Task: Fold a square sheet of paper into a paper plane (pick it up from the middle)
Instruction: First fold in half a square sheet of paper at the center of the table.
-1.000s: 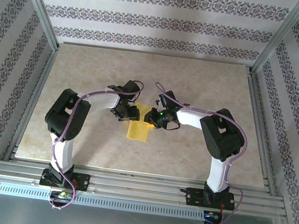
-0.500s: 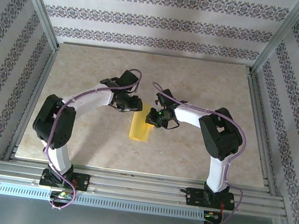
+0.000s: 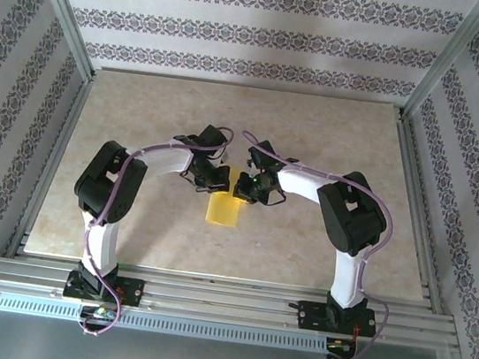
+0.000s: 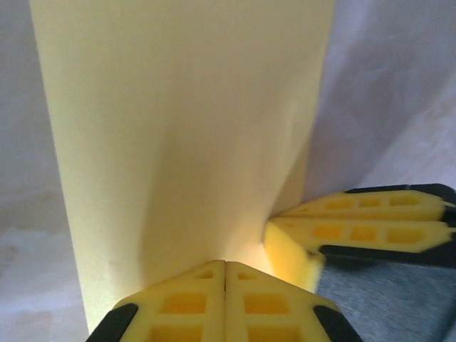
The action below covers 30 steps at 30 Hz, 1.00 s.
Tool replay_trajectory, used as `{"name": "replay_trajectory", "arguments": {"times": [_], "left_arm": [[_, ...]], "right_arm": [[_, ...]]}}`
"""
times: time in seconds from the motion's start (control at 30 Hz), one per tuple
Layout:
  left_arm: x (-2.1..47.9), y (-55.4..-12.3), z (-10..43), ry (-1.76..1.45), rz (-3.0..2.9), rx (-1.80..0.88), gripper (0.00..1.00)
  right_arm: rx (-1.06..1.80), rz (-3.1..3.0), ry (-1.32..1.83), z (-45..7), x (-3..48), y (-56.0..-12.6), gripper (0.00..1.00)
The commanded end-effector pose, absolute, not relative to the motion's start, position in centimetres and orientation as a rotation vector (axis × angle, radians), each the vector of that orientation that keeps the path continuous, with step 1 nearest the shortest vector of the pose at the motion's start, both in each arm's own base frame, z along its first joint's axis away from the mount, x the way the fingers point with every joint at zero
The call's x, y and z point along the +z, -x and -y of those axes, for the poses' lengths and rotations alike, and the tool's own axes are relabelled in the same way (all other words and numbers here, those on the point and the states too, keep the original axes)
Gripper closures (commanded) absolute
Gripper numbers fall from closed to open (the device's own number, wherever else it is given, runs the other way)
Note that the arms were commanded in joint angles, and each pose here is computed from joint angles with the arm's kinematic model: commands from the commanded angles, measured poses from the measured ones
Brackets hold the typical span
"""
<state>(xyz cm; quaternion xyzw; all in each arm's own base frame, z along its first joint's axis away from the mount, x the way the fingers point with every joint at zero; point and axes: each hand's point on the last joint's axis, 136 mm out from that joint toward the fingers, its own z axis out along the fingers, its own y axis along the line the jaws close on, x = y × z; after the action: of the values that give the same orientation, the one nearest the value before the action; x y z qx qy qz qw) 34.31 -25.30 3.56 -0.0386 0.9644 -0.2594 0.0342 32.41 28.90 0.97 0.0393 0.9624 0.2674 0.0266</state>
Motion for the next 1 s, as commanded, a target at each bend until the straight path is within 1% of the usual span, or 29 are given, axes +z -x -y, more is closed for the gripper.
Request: {"name": "replay_trajectory", "arguments": {"times": [0.0,0.1,0.3,0.57,0.8,0.97], "left_arm": [[2.0,-33.7,23.6,0.151,-3.006,-0.765,0.93],[1.2,-33.3,23.4,0.182,-3.003,-0.827,0.93],[0.6,-33.1,22.0,0.214,-2.989,-0.829,0.93],[-0.6,-31.8,20.6,0.188,-3.002,-0.832,0.93],[0.0,-32.3,21.0,0.114,-2.859,-1.031,0.87],[-1.0,-31.8,20.8,0.134,-2.866,-1.032,0.87]], "right_arm": [[0.429,-3.166,-0.19,-24.1,-5.4,-29.0,0.86],[0.42,-3.166,-0.187,-24.0,-5.5,-29.0,0.86],[0.414,-3.168,-0.19,-24.0,-5.7,-29.0,0.86],[0.386,-3.174,-0.2,-23.6,-6.1,-28.9,0.87],[0.364,-3.177,-0.18,-23.7,-6.2,-28.9,0.87],[0.329,-3.175,-0.158,-23.8,-6.3,-29.0,0.87]]}}
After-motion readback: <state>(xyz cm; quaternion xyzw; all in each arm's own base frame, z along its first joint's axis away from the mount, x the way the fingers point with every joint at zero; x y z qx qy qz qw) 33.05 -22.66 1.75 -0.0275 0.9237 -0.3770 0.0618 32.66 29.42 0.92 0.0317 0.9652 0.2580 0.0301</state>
